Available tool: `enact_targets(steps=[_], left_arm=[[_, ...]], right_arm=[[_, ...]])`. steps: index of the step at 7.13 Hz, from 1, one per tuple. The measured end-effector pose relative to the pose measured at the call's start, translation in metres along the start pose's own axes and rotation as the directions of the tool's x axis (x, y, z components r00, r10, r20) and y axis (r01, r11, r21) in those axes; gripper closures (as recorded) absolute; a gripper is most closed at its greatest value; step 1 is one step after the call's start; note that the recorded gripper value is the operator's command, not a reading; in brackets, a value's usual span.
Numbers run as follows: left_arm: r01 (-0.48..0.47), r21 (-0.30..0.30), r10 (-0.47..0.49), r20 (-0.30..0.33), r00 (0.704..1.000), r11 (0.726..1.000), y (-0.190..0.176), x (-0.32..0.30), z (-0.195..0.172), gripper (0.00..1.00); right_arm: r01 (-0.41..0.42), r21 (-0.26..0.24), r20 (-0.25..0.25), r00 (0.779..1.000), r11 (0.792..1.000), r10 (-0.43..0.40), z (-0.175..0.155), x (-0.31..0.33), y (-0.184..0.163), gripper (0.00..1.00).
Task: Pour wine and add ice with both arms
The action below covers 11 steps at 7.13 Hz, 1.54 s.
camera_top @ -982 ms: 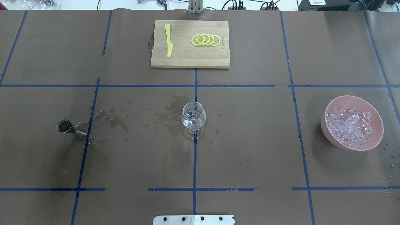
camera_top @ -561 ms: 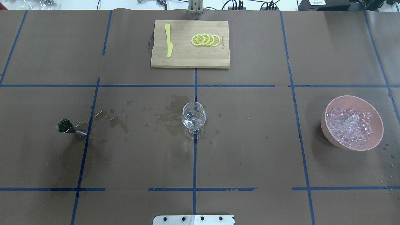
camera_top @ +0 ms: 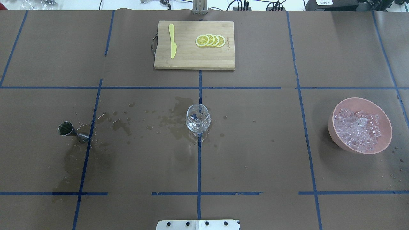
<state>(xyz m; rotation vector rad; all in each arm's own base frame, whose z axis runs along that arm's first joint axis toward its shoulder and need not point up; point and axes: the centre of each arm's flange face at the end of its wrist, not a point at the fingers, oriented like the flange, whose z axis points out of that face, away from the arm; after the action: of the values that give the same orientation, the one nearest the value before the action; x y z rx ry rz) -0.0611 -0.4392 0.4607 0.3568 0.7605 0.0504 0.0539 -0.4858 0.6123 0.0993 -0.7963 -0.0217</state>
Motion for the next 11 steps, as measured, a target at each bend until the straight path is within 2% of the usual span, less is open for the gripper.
enact_targets(steps=[2,4,8,11], left_arm=[[0.021,0.029,-0.019,-0.044,0.999,0.999,0.0,0.058,-0.018,0.0],[0.079,0.011,-0.077,-0.112,0.991,0.997,0.011,0.13,-0.012,0.0],[0.198,0.107,-0.175,-0.188,0.966,0.974,0.084,0.169,0.02,0.0],[0.322,0.091,-0.295,-0.226,0.928,0.942,0.112,0.218,0.037,0.0]], right_arm=[[0.016,0.004,0.003,1.0,1.0,-0.016,-0.001,-0.008,-0.007,0.0],[0.011,0.0,0.001,1.0,1.0,-0.011,0.002,-0.008,-0.006,0.0],[-0.001,0.001,0.002,1.0,1.0,0.001,0.001,-0.009,-0.007,0.0],[-0.057,-0.002,0.002,0.998,0.998,0.057,0.003,-0.009,-0.006,0.0]])
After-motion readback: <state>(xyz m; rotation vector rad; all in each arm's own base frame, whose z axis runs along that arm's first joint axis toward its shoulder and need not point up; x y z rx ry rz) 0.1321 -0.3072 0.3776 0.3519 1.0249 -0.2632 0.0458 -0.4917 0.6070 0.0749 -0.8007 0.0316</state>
